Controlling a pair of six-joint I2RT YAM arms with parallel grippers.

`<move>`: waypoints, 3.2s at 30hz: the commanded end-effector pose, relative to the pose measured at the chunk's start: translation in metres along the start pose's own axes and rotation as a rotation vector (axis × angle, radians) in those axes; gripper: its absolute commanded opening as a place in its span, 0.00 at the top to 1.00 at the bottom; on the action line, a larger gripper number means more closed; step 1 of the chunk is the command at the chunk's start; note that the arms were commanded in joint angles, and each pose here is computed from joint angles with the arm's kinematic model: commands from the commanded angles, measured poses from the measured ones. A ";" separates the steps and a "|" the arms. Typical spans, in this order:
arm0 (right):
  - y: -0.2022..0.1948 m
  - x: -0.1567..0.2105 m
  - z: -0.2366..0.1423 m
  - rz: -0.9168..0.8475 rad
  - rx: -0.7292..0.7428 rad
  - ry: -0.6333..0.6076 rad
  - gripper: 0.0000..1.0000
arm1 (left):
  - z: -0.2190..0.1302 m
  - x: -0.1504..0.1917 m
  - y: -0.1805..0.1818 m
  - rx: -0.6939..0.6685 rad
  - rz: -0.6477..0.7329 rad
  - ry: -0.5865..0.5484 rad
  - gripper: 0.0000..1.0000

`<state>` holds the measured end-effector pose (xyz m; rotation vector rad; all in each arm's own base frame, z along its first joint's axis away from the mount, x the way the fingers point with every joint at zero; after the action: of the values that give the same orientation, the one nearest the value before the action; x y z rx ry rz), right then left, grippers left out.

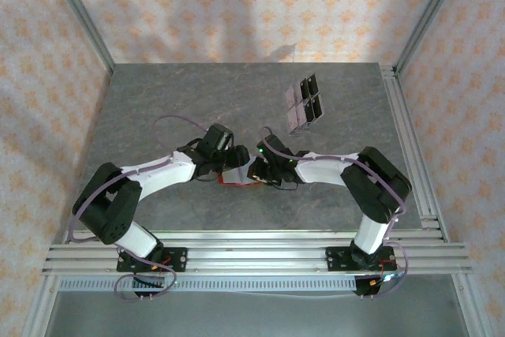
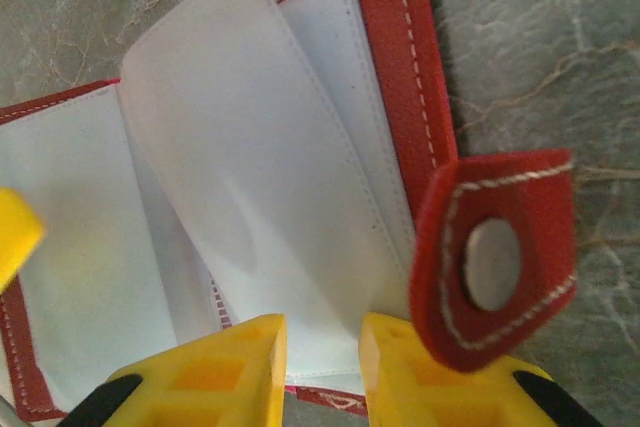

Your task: Put the credit cards into the card holder

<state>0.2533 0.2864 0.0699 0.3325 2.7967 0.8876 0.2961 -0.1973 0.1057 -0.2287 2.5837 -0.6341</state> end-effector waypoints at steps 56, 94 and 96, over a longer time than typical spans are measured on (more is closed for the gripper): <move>0.006 -0.224 -0.119 -0.271 0.615 -0.246 0.63 | -0.083 -0.026 0.051 -0.316 0.126 -0.153 0.00; -0.035 -0.247 -0.087 -0.232 0.690 -0.181 0.81 | -0.071 -0.024 0.051 -0.301 0.115 -0.126 0.00; -0.034 -0.248 -0.088 -0.230 0.683 -0.182 0.81 | -0.070 -0.024 0.050 -0.300 0.116 -0.123 0.00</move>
<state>0.4607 0.1493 0.1411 0.1668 2.7981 -0.1406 0.2805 -0.1208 0.1521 -0.1751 2.5301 -0.1903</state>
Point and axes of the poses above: each hand's point on the last joint's axis, 136 mm out from that joint toward the fingers, its own z axis out along the fingers, its own y axis along the line the jaws close on, x = y × z, the point moved 5 cm from there along -z, back along the fingers, and after that the axes turned 5 degrees about z, right-handed, at the moved point
